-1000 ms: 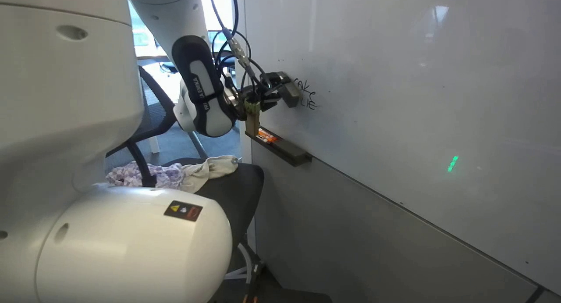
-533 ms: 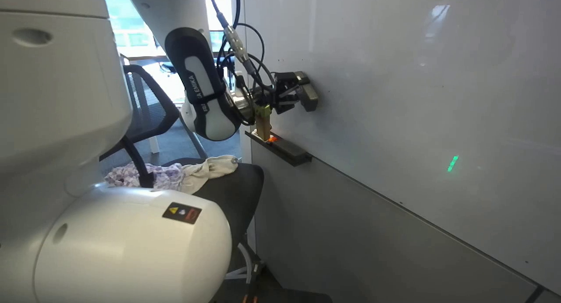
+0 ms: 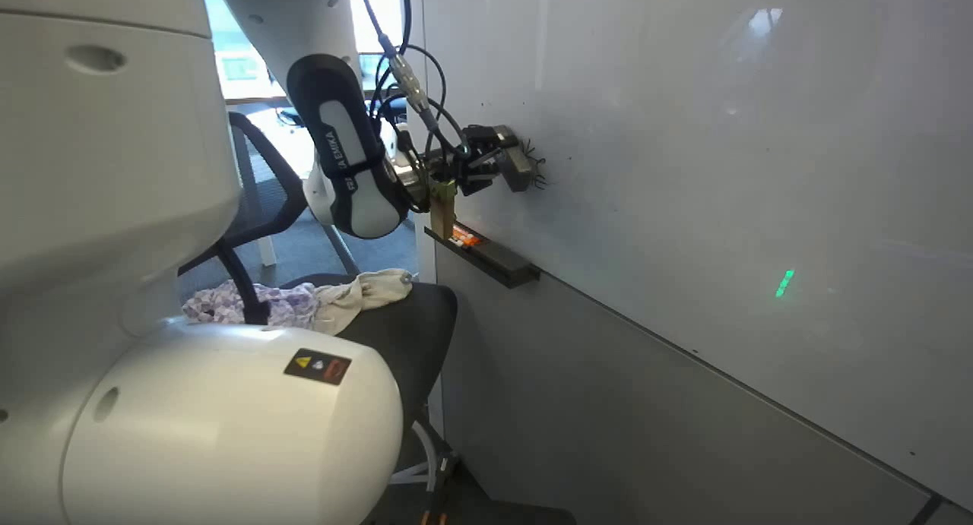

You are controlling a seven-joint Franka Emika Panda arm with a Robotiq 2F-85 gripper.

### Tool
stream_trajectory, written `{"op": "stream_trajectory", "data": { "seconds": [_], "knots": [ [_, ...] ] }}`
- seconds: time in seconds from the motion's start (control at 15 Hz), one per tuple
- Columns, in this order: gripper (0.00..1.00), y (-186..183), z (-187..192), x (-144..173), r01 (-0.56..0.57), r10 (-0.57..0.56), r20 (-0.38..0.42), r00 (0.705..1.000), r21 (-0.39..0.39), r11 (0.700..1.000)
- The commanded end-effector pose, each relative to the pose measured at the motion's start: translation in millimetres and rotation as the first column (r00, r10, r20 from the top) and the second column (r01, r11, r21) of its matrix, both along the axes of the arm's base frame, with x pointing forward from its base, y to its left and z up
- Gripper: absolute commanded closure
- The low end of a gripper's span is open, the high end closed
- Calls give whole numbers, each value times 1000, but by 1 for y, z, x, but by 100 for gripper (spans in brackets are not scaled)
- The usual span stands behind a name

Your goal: Use the duster to erase the markings on the board

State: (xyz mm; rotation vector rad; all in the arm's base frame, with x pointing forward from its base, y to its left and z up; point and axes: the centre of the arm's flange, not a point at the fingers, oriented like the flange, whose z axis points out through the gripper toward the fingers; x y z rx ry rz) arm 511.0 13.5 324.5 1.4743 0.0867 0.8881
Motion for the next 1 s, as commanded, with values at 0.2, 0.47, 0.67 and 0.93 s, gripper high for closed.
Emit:
{"op": "stream_trajectory", "data": {
  "seconds": [0.2, 0.47, 0.67, 0.93],
  "knots": [
    [69, 50, -2, 44, -99, 99, 5, 995, 20, 995],
    [69, 65, 14, 68, -106, 106, 36, 994, 21, 994],
    [69, 56, 12, 82, -73, 73, 34, 997, 18, 997],
    [69, 20, -6, 77, -6, 6, -1, 1000, 16, 1000]
  ]
}}
